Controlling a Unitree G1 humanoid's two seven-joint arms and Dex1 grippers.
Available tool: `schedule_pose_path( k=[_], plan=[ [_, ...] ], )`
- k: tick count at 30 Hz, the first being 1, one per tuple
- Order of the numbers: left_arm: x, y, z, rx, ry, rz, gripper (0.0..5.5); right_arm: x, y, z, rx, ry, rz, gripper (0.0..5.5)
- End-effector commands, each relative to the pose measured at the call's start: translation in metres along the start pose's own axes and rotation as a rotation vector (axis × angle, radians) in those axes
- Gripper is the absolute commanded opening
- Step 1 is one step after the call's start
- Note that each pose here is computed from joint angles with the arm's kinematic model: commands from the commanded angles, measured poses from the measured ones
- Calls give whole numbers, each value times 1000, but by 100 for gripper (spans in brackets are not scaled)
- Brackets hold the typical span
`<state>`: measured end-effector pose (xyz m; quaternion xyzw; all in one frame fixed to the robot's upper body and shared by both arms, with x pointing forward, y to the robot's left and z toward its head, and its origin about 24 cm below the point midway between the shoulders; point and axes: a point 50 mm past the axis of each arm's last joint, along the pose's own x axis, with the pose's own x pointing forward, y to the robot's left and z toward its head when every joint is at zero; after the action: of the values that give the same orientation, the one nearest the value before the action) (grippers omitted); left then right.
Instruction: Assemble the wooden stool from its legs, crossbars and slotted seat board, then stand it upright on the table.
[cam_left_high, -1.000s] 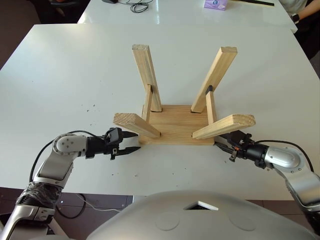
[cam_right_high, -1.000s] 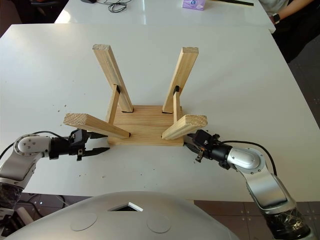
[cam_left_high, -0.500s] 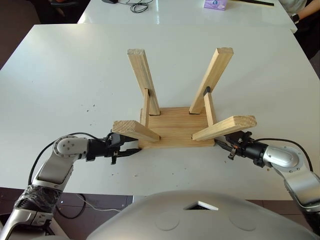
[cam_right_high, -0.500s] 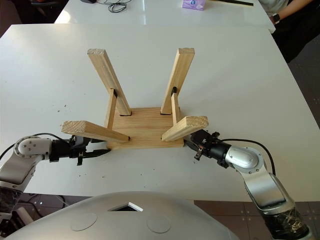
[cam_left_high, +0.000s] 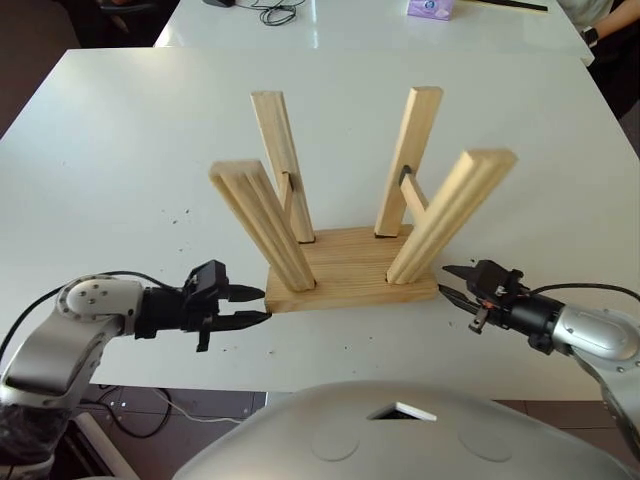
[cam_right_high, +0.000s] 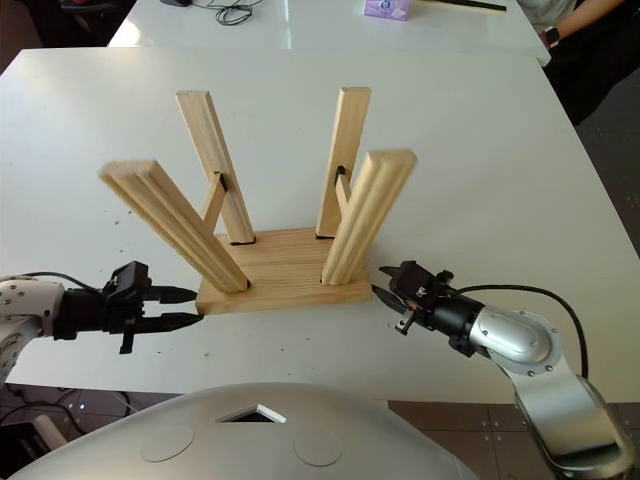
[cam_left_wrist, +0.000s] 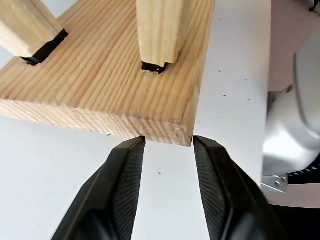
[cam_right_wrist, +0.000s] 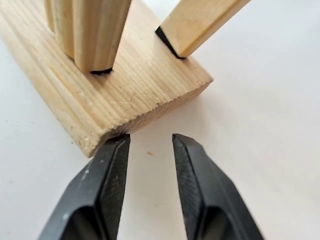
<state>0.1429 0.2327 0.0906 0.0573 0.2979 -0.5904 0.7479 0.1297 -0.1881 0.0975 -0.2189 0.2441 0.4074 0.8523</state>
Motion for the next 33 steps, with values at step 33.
schedule_pose_path(
  k=[33],
  plan=[
    [-20,39,-18,288,43,134,295,-31,-18,-29,40,43,131,292]
  ],
)
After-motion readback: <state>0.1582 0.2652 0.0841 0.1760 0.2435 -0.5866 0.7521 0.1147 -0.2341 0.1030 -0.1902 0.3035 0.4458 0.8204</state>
